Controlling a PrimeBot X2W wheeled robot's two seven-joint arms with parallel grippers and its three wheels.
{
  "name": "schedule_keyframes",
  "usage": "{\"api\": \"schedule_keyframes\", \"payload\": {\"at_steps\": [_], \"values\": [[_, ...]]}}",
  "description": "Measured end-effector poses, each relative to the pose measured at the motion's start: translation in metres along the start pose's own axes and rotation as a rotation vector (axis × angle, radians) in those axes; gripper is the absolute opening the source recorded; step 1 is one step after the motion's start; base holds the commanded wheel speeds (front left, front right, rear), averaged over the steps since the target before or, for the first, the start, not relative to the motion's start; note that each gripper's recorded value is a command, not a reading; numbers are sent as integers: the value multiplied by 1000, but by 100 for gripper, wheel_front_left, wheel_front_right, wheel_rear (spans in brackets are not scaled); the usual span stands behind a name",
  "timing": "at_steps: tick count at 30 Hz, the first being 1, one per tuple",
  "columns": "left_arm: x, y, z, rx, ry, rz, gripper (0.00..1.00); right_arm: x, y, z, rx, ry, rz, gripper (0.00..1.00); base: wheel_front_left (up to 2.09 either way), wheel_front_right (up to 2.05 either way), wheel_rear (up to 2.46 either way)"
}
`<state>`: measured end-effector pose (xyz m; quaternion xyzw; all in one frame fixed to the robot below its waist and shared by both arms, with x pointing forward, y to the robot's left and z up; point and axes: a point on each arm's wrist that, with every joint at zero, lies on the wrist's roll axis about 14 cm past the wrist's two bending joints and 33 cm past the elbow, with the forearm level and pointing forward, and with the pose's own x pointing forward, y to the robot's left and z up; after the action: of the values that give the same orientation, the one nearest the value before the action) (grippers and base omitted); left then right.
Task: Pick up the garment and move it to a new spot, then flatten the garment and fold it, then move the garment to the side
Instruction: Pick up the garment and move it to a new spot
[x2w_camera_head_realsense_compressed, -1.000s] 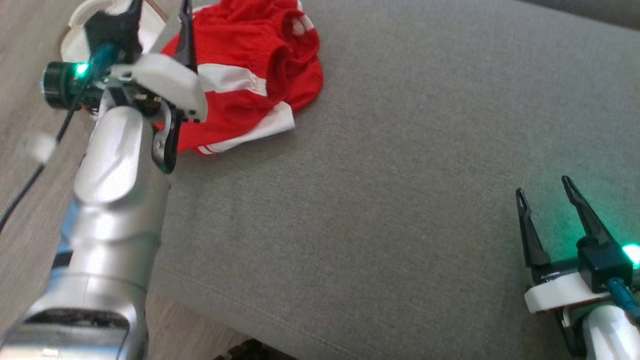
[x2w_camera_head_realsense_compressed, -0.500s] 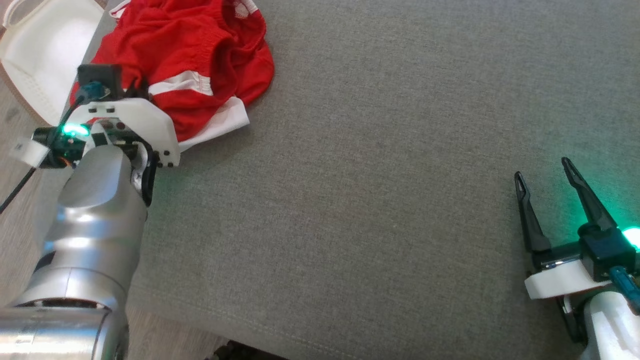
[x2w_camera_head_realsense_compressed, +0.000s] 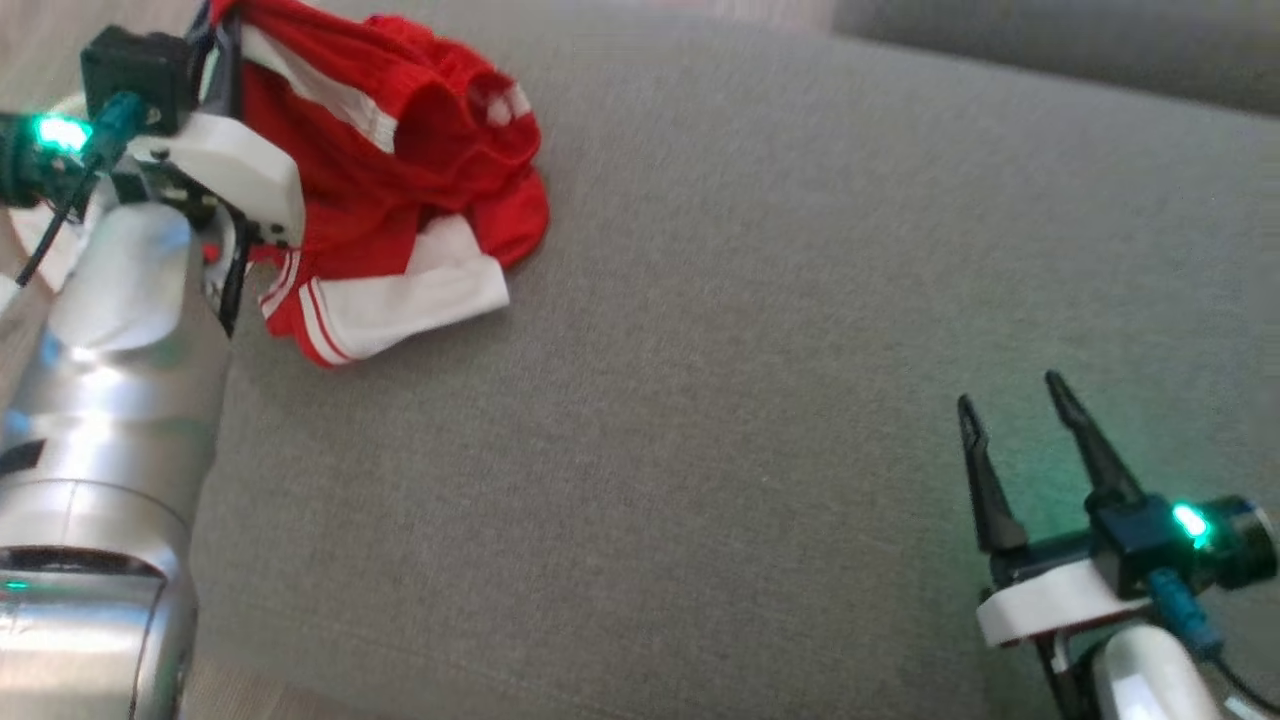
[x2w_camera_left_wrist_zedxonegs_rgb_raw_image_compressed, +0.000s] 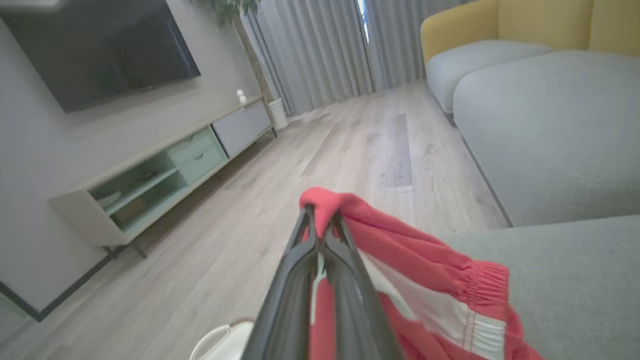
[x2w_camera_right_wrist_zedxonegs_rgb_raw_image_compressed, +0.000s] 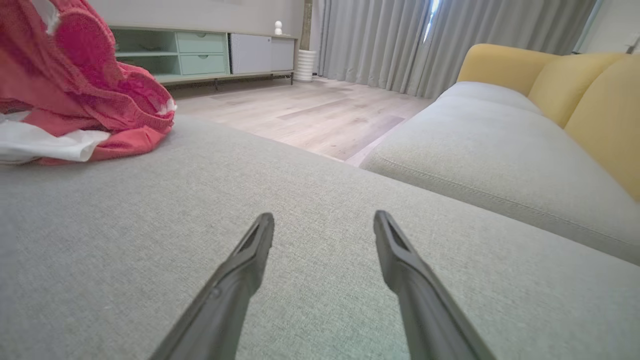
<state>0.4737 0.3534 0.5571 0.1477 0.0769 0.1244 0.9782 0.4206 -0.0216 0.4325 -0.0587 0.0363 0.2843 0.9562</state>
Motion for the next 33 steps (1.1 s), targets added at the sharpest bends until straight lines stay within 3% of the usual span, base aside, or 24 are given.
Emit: {"api": "schedule_keyframes", "payload": {"at_steps": [4,8,16,21,25,28,33], "values": [[-7,-8,60,38,-155,-59,0,-21,-1,16,7,-24,-43,100,0,0,0],[-19,-41,125,79,-326,-154,0,-49,-10,25,-1,-35,-106,100,0,0,0],[-61,-154,250,102,-666,-417,0,-101,-33,38,38,-81,-253,100,0,0,0],[-103,-233,291,53,-780,-632,0,-133,-48,42,56,-106,-354,100,0,0,0],[-133,-288,303,14,-802,-797,0,-161,-62,38,70,-109,-446,100,0,0,0],[-145,-326,285,-12,-758,-917,0,-177,-69,36,84,-110,-502,100,0,0,0],[-133,-378,182,-18,-496,-1051,0,-193,-77,28,105,-89,-564,100,0,0,0]]}}
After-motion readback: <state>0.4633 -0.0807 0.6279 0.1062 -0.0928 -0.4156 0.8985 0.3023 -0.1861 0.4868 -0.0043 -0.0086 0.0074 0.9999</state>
